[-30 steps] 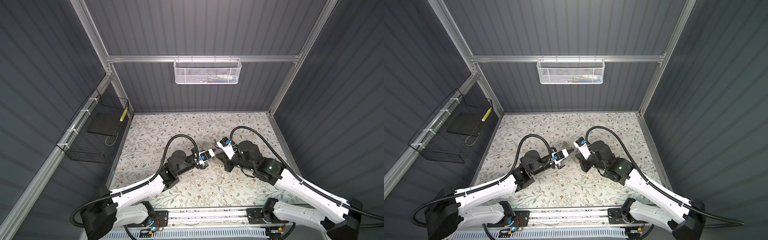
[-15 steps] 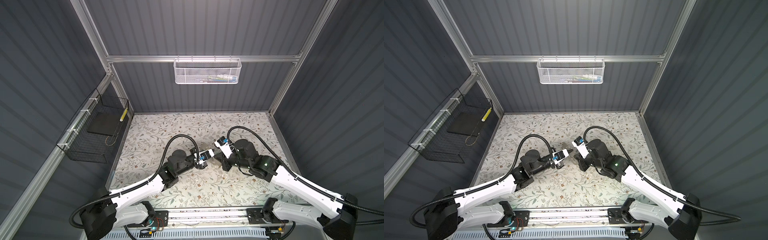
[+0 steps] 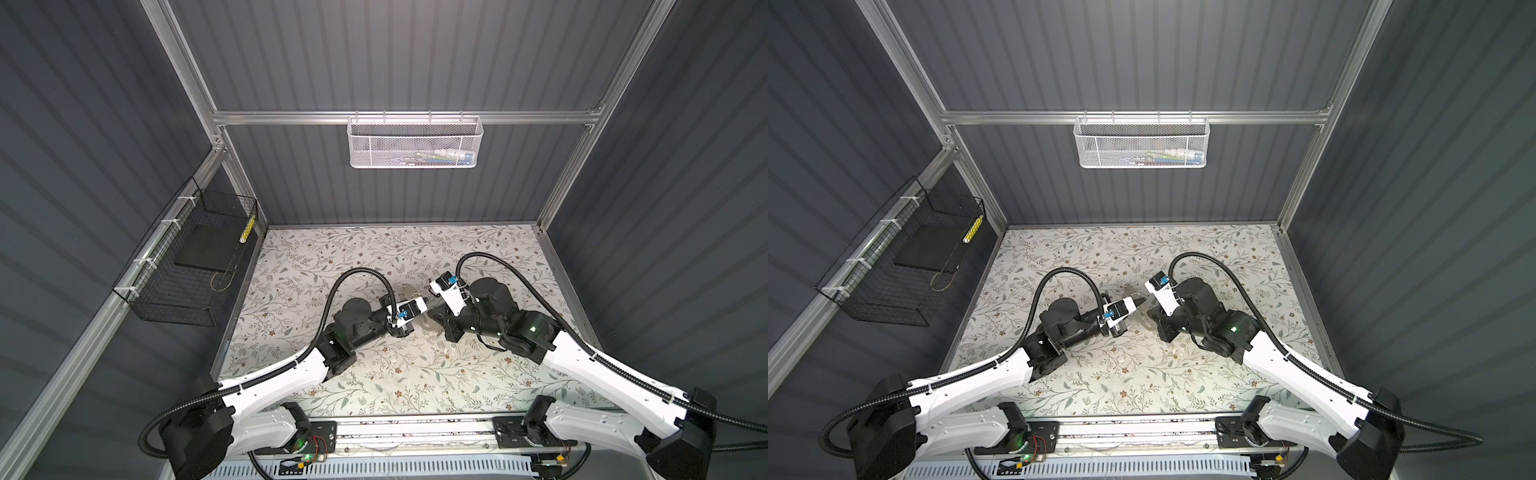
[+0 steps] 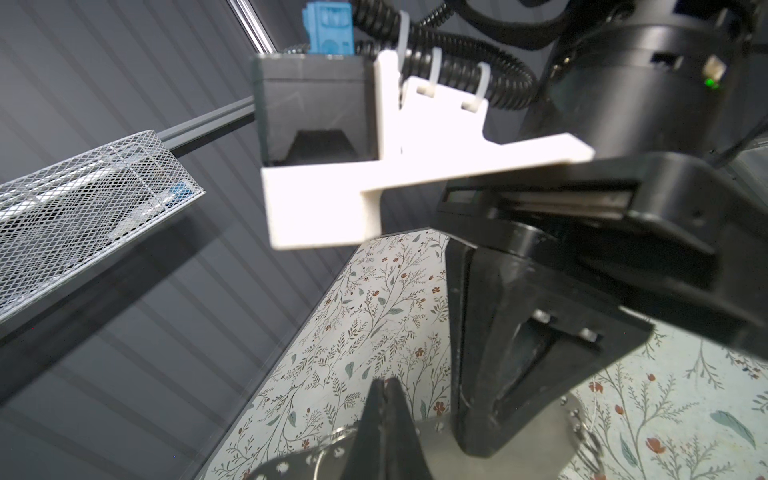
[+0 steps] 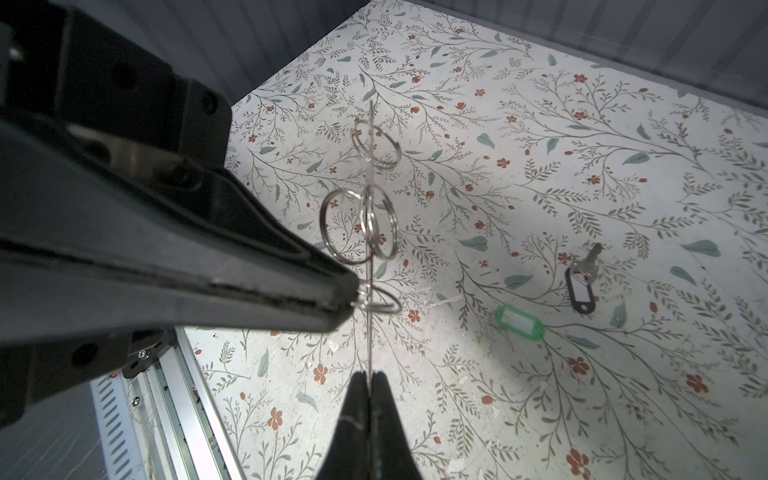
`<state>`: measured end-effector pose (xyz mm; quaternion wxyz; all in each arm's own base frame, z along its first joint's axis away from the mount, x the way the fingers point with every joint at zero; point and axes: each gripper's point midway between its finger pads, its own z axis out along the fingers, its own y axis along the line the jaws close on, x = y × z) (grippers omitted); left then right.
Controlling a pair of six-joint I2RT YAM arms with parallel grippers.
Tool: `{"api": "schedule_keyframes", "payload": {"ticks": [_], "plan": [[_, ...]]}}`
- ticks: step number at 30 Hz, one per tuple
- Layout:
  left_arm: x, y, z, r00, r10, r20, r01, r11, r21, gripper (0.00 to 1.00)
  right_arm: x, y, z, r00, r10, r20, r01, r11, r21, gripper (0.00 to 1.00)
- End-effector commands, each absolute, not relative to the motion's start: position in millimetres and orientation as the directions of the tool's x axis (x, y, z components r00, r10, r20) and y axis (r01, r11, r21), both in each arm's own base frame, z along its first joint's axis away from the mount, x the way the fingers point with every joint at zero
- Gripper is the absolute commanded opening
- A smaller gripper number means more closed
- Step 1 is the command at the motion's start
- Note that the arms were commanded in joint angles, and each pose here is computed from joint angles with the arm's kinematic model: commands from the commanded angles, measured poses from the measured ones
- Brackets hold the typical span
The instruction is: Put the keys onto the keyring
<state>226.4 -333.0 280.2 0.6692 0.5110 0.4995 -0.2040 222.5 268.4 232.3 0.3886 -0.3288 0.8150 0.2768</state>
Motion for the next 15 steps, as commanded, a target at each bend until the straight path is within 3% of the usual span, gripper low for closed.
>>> {"api": "schedule_keyframes", "payload": {"ticks": [1, 15], "plan": [[231.5, -334.0, 290.6, 0.457, 0.225, -0.860, 0.757, 0.410, 0.509, 0.00, 216.9, 282.3, 257.8, -0.460, -0.258, -0.849, -0.784, 0.567, 0.252, 0.00], [234.6, -335.3, 299.2, 0.442, 0.143, -0.886, 0.761, 0.463, 0.454, 0.00, 217.4, 293.7, 266.3, -0.470, -0.235, -0.851, -0.794, 0.533, 0.291, 0.00]]}}
